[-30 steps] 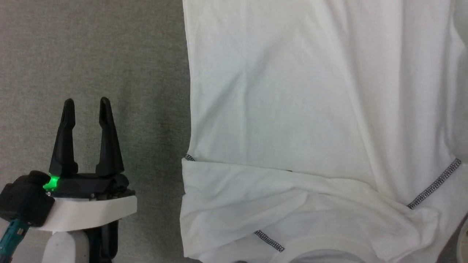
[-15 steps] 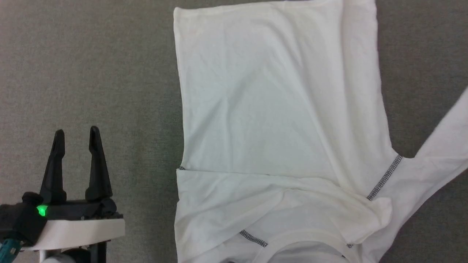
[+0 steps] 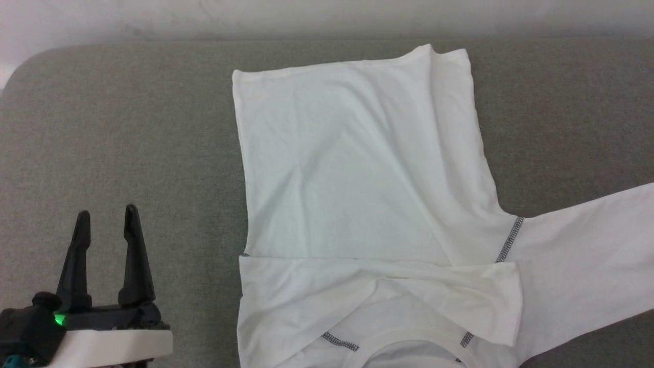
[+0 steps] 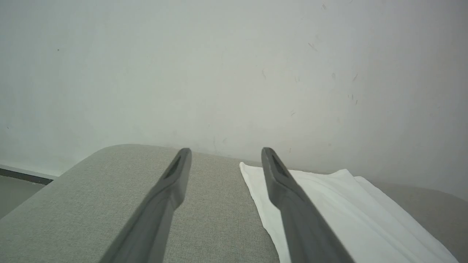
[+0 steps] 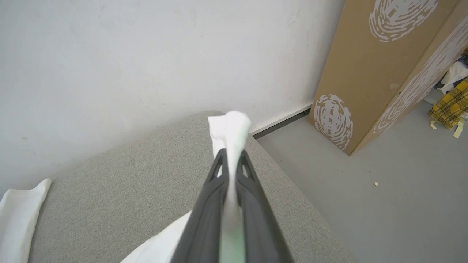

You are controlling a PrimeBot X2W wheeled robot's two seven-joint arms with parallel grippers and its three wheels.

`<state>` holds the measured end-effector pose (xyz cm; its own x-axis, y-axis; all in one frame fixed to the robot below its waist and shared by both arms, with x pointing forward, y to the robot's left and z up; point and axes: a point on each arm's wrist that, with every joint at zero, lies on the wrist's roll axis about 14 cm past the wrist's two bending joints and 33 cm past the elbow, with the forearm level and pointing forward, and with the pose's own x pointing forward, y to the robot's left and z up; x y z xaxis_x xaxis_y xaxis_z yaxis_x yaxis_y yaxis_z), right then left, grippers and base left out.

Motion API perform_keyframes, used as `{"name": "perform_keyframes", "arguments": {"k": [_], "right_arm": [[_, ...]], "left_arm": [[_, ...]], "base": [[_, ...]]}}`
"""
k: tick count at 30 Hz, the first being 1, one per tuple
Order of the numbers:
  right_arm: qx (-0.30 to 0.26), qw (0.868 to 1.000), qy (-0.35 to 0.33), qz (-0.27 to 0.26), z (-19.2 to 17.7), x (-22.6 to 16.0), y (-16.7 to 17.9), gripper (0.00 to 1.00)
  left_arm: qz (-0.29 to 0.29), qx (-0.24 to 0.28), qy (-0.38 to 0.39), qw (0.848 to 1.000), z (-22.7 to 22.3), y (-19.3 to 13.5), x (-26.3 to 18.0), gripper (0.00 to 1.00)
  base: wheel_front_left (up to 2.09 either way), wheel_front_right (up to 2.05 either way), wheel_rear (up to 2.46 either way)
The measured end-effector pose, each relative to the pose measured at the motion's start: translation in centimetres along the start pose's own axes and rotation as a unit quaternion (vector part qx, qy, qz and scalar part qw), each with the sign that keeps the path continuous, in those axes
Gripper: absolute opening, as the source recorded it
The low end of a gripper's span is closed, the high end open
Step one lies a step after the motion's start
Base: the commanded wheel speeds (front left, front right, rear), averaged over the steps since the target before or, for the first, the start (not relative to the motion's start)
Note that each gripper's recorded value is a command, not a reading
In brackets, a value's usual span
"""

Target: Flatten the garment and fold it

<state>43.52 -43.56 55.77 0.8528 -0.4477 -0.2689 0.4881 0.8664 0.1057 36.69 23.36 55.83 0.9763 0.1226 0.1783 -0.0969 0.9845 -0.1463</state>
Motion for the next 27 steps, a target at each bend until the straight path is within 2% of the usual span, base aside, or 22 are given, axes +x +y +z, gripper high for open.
{"name": "perform_keyframes", "arguments": {"k": [3,8,15,21,27], "right_arm": [[0.002,1.000,-0.014,0.020,0.6,-0.9,1.0,0.00],[-0.007,0.996,-0.037,0.080,1.7,-2.7,4.4,0.00],[-0.017,0.980,-0.062,0.190,2.4,-6.9,11.4,0.00],[-0.024,0.947,-0.069,0.312,2.2,-12.2,19.5,0.00],[-0.046,0.896,-0.058,0.437,0.7,-18.2,27.8,0.00]], "left_arm": [[0.001,-0.002,-0.005,1.000,0.6,-0.1,-0.4,1.00],[0.001,-0.003,-0.011,1.000,1.4,0.0,-1.2,1.00],[0.009,-0.002,-0.019,1.000,2.6,0.3,-2.7,1.00],[0.012,-0.004,-0.028,1.000,3.6,0.5,-3.7,1.00],[0.018,-0.005,-0.032,0.999,4.1,0.7,-4.5,1.00]], "base": [[0.00,0.00,0.00],[0.00,0.00,0.00],[0.00,0.00,0.00],[0.00,0.00,0.00],[0.00,0.00,0.00]]}}
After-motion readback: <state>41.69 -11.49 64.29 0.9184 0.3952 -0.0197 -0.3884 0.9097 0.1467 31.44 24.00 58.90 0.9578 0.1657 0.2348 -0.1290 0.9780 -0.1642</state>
